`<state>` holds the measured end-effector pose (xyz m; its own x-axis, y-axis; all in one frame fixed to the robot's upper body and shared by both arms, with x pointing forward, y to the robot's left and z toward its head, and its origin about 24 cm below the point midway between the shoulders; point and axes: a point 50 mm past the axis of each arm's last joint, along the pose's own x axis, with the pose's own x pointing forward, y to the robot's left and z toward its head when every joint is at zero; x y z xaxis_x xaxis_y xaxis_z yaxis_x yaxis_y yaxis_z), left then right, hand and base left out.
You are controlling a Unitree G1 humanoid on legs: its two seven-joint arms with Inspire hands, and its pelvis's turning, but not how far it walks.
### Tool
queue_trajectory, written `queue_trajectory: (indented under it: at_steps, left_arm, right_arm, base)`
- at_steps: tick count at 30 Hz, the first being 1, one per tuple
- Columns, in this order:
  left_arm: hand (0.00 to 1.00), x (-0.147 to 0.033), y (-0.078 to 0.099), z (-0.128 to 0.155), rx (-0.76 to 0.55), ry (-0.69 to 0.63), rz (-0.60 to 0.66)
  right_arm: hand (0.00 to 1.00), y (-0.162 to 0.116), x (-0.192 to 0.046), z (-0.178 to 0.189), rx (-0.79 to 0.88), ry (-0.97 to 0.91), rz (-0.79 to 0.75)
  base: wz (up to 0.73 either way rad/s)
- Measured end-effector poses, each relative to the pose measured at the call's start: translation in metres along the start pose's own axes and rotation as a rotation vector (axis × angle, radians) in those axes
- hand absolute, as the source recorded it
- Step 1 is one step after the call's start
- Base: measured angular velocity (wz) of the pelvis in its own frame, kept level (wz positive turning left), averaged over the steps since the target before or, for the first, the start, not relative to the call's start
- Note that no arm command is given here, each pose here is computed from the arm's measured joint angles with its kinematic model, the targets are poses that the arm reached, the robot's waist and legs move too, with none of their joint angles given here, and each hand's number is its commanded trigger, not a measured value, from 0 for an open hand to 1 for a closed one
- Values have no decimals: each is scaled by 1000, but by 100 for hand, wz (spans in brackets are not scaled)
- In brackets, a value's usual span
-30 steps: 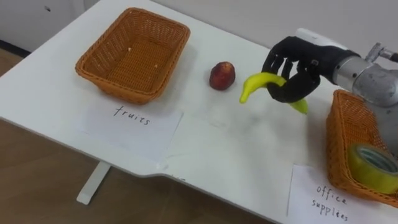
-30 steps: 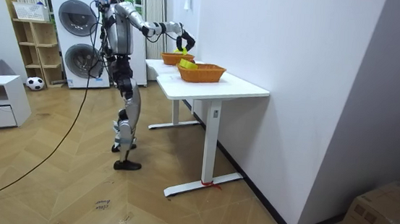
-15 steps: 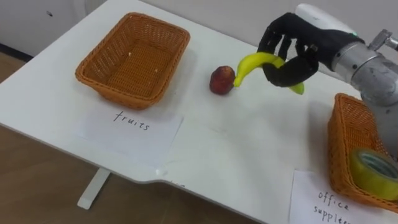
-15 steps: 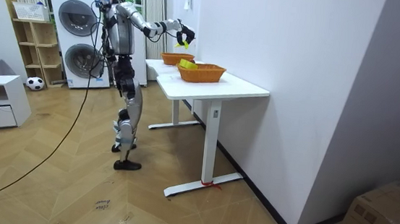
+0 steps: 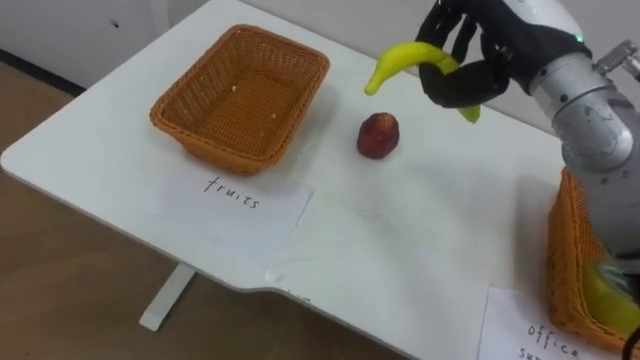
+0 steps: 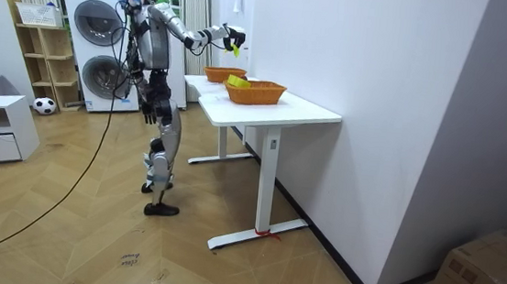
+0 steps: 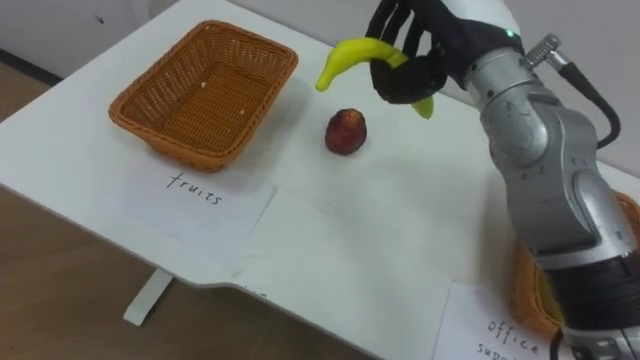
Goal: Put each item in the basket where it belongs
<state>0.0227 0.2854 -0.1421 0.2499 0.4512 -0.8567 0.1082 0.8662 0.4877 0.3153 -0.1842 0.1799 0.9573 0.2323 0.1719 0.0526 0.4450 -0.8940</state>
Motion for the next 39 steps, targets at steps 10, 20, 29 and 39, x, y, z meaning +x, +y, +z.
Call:
queue_trajectory:
  at_steps: [10, 20, 29, 39]
  left_arm:
    - [0, -2, 1, 2, -14, -13, 6]
    - [0, -3, 1, -2, -13, -6, 3]
    - [0, -3, 4, -3, -20, -2, 11]
    - [0, -3, 3, -2, -17, 1, -18]
  right_arm:
    - [100, 6, 1, 5, 10, -14, -48]
    - [100, 11, 3, -1, 17, 10, -75]
    - [100, 13, 4, -5, 25, 29, -126]
    - [100, 42, 15, 10, 38, -2, -37]
  base:
    - [7]
    - [9]
    - [3]
    - [3]
